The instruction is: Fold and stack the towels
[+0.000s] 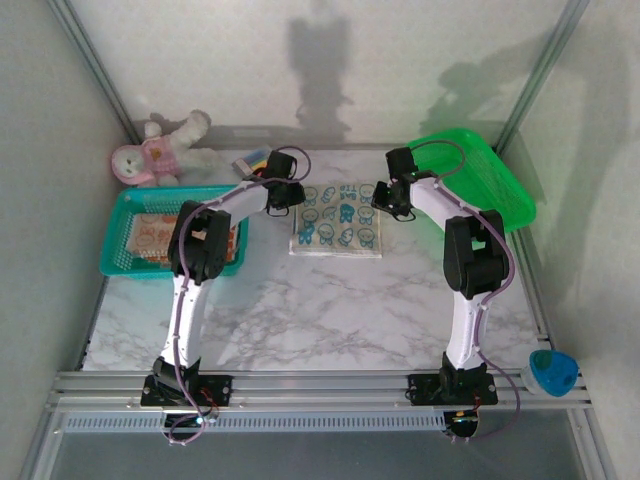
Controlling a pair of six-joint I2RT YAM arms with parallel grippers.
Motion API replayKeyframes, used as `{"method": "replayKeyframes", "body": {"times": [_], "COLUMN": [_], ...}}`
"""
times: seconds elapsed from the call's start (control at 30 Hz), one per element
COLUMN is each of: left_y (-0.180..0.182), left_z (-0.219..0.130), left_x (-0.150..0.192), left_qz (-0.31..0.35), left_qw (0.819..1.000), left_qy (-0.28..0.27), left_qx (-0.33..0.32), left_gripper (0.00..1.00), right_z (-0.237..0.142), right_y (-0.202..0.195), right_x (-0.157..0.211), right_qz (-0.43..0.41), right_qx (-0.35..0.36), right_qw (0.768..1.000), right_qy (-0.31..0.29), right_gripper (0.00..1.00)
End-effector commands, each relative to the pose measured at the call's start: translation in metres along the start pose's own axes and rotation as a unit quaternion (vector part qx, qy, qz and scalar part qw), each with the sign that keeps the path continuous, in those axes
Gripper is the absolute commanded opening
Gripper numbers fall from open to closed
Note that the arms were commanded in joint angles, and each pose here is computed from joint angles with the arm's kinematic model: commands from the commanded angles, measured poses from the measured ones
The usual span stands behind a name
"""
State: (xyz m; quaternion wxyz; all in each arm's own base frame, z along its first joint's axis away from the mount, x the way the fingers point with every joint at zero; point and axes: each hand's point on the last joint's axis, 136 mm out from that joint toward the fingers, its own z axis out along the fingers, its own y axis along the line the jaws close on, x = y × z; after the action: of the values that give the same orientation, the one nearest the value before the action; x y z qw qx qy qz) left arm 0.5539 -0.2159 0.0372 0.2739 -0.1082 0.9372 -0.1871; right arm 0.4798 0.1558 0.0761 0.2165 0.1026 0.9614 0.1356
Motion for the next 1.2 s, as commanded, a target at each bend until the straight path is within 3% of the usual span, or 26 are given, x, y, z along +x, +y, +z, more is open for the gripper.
{"method": "replayKeyframes", "body": {"times": [0.0,0.2,0.27,0.43,0.53,0.8,1.17], "left_y": [0.007,0.006,0.007,0.005,0.004,-0.001,0.006], "left_z": [0.005,0.009,0.01,0.003,-0.002,-0.014,0.0], "left_x": [0.001,0.003,0.004,-0.004,-0.011,-0.029,-0.029], "left_qz": [0.008,0.008,0.008,0.01,0.014,0.022,0.027], "left_qw": [1.0,1.0,1.0,1.0,1.0,0.999,0.998], "left_qy": [0.006,0.012,0.012,-0.001,-0.008,-0.033,-0.024], "left_qx": [-0.014,-0.008,-0.009,-0.015,-0.022,-0.03,-0.044], "left_gripper": [0.22,0.16,0.1,0.09,0.0,0.0,0.0], "right_z": [0.004,0.005,0.005,0.006,0.007,0.01,0.011], "right_y": [-0.001,-0.001,-0.001,-0.001,-0.001,-0.002,-0.003], "right_x": [0.003,0.005,0.004,0.006,0.006,0.008,0.006], "right_qz": [0.0,-0.001,-0.001,0.0,0.001,0.001,0.0], "right_qx": [-0.002,-0.002,-0.003,-0.003,-0.003,-0.003,0.0], "right_qw": [1.0,1.0,1.0,1.0,1.0,1.0,1.0], "right_qy": [0.012,0.015,0.014,0.015,0.016,0.019,0.018], "right_gripper": [0.26,0.26,0.25,0.26,0.25,0.26,0.25]}}
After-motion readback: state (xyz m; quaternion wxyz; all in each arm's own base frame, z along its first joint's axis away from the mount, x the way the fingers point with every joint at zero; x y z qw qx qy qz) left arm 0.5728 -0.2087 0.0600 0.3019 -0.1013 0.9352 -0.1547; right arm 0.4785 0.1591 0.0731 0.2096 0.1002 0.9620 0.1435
